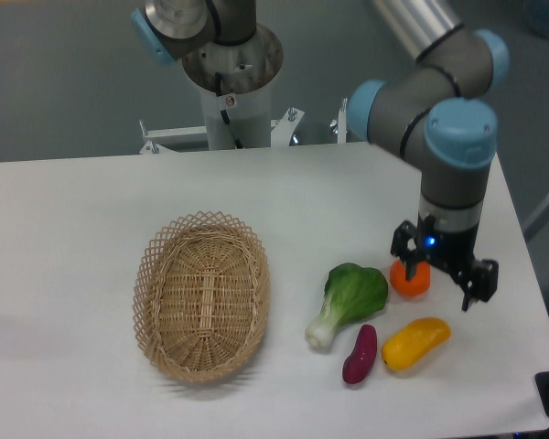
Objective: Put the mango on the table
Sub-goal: 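Lift the open gripper up away from the mango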
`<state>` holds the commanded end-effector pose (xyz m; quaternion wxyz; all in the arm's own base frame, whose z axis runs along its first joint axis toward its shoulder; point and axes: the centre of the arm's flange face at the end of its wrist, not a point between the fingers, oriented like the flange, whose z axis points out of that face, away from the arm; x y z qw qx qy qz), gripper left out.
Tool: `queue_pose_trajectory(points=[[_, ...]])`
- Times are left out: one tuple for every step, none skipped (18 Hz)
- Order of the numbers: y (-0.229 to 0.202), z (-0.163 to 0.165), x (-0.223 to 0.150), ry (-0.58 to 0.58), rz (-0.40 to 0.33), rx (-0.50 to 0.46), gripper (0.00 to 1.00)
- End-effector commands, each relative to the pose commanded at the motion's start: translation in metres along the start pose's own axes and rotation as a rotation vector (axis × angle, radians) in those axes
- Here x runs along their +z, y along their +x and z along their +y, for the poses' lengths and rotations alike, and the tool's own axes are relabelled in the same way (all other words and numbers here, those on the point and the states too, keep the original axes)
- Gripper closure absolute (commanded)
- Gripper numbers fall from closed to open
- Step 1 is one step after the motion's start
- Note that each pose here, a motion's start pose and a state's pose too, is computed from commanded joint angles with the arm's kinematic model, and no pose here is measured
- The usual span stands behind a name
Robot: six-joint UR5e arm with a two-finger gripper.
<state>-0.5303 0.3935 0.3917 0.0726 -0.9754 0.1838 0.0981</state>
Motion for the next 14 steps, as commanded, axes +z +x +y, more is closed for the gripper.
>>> queue_pose_trajectory(points=[[0.001, 0.01, -0.008, -0.003, 0.011, 0.024, 0.0], [0.0, 0.021, -0.013, -0.006, 0.015, 0.032, 0.0], [-0.001, 0.028, -0.012, -0.007, 0.02, 0.037, 0.0], [-0.002, 0.036, -0.012, -0.008, 0.025, 0.042, 0.0], [-0.002, 0.042, -0.011, -0.008, 0.027, 0.054, 0.0], [-0.001, 0.044, -0.012, -0.008, 0.029, 0.064, 0.0], [0.0, 0.052, -0.016, -0.009, 0.03, 0.065, 0.0], [0.0, 0.06, -0.02, -0.011, 0.034, 0.067, 0.0], [0.0, 0.063, -0.022, -0.01, 0.039, 0.079, 0.0], [0.0, 0.063, -0.022, -0.01, 0.041, 0.087, 0.0], [0.001, 0.062, -0.022, -0.01, 0.041, 0.087, 0.0], [0.001, 0.062, -0.022, -0.01, 0.041, 0.087, 0.0], [0.001, 0.062, -0.022, -0.01, 0.041, 0.087, 0.0], [0.001, 0.062, -0.025, -0.01, 0.036, 0.087, 0.0]])
